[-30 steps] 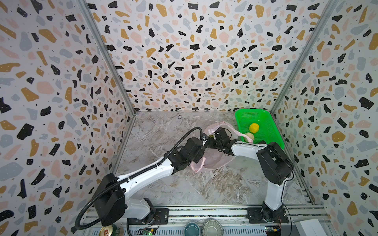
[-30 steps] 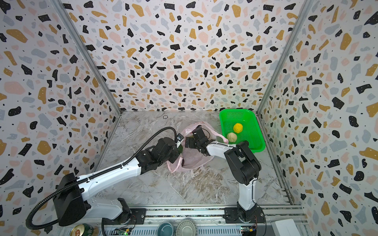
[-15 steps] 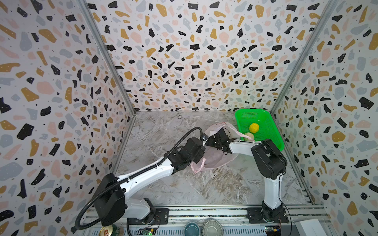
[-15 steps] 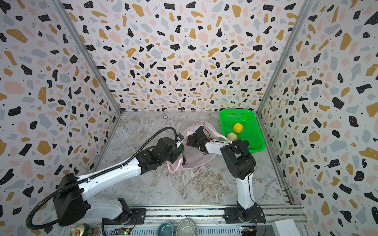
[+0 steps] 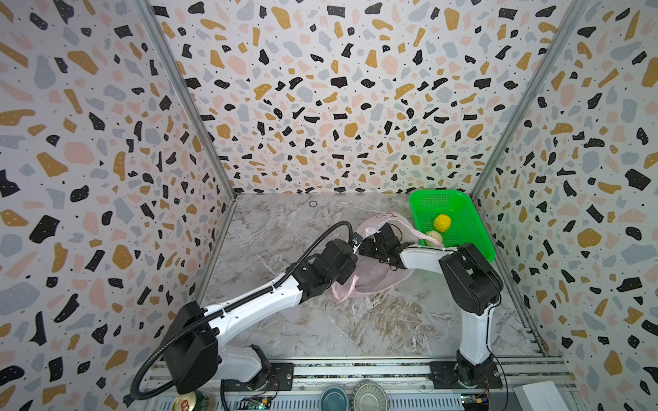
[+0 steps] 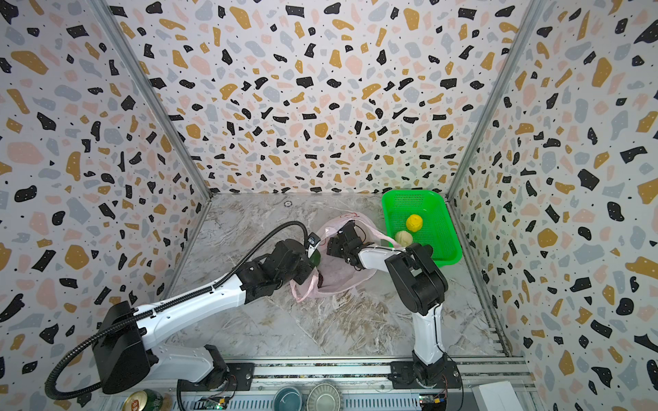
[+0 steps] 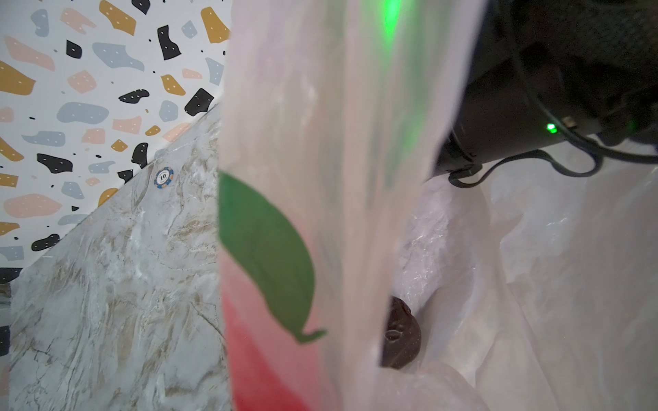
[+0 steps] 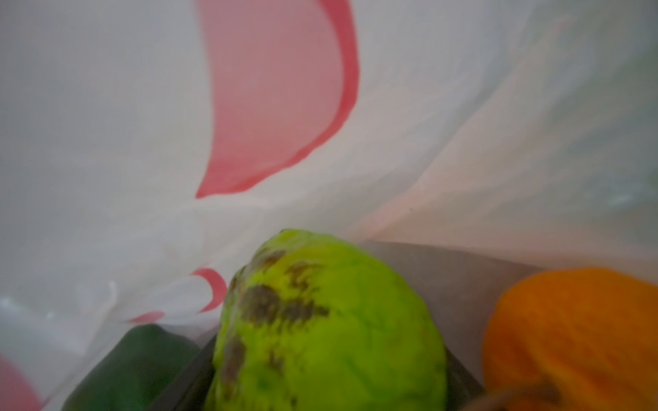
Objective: Untie the knot of the plastic bag and take out the fruit
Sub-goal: 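Lower the right gripper onto the green spotted custard apple and close, then lift the green spotted custard apple out and carry it over the basket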
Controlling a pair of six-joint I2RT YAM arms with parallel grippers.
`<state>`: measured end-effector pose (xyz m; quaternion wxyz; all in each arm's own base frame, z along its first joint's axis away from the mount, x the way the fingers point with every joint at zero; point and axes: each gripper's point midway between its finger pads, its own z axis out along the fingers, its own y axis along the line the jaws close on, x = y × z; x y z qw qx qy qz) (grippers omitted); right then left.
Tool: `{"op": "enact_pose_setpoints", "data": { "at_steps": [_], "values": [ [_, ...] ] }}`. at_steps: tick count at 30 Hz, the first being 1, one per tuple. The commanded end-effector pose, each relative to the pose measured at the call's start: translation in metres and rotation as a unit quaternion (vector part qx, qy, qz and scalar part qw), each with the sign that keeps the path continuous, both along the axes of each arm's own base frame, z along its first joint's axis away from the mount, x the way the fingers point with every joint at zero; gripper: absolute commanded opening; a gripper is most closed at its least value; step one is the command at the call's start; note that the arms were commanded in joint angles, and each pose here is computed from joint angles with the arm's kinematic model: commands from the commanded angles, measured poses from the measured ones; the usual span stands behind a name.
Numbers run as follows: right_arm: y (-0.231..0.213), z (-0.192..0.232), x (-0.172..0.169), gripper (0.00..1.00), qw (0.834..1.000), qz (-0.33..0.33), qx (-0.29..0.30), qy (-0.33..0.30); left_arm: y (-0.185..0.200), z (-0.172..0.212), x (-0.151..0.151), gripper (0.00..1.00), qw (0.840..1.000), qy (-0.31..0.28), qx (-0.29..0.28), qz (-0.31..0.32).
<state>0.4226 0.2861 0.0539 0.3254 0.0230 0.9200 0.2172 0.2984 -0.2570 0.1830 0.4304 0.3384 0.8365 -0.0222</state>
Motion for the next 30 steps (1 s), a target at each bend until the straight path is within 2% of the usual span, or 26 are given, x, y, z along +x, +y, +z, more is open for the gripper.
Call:
{"op": "enact_pose_setpoints", "data": {
  "at_steps": [1, 11, 16, 22, 30],
  "values": [
    [0.009, 0.041, -0.018, 0.56, 0.999, 0.035, 0.007, -0.029, -0.001, 0.011, 0.003, 0.0, 1.0, -0.014, -0.011, 0.005],
    [0.016, 0.072, -0.088, 0.56, 0.992, 0.125, -0.009, -0.023, 0.003, 0.011, 0.007, 0.0, 1.0, -0.022, -0.001, 0.019],
    [0.009, 0.099, -0.12, 0.56, 0.988, 0.147, -0.019, -0.029, 0.005, 0.012, 0.007, 0.0, 0.999, -0.025, 0.003, 0.022],
    [-0.004, 0.142, -0.145, 0.56, 0.987, 0.157, 0.014, -0.037, 0.007, 0.011, 0.008, 0.0, 0.999, -0.026, 0.006, 0.025],
    [-0.024, 0.204, -0.161, 0.56, 0.986, 0.155, 0.011, -0.068, 0.007, 0.007, 0.008, 0.0, 0.999, -0.023, 0.01, 0.025]
  ]
}}
